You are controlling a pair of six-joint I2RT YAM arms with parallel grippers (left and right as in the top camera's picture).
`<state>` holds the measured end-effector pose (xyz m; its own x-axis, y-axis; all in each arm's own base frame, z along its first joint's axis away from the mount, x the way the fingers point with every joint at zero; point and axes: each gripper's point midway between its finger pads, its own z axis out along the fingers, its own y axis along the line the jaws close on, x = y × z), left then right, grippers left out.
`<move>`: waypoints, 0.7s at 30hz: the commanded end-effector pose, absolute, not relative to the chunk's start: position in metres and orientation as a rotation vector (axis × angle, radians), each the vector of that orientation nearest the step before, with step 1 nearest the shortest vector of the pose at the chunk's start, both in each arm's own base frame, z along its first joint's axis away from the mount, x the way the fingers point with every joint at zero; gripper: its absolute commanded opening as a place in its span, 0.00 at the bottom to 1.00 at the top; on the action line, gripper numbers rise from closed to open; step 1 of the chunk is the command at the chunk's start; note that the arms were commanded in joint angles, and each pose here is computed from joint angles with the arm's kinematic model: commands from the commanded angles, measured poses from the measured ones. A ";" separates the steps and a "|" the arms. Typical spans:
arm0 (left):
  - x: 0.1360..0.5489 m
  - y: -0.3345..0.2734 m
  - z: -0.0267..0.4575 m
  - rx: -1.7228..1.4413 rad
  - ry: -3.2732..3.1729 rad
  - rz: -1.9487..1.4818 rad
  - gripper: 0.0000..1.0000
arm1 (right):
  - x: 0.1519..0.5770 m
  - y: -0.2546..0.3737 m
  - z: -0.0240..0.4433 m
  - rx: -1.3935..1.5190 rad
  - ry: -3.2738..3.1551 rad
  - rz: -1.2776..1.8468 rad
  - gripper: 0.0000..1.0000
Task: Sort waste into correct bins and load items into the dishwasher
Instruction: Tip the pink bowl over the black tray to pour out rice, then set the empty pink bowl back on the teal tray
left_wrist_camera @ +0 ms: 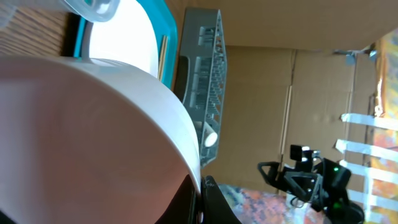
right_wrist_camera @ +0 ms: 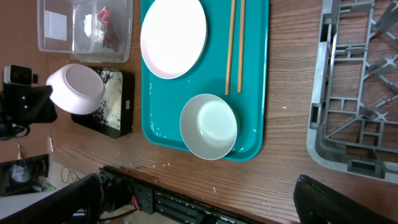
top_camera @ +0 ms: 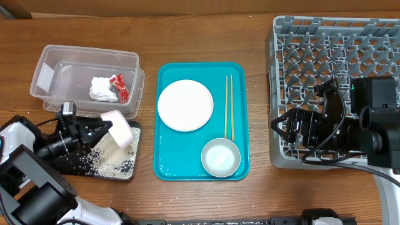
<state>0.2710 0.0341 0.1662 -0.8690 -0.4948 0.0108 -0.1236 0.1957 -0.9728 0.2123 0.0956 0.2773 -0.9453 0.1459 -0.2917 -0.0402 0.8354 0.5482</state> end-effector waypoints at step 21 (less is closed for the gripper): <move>0.255 -0.096 0.137 -0.233 3.012 -0.884 0.04 | 0.218 0.098 0.282 0.046 2.653 0.817 1.00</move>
<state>0.2589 -0.0895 0.1558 -0.9961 -0.0352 -0.0804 0.0342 0.6879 -0.7250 0.2184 0.0957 0.2800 -0.9360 0.1462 -0.3203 -0.0568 0.8351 0.5472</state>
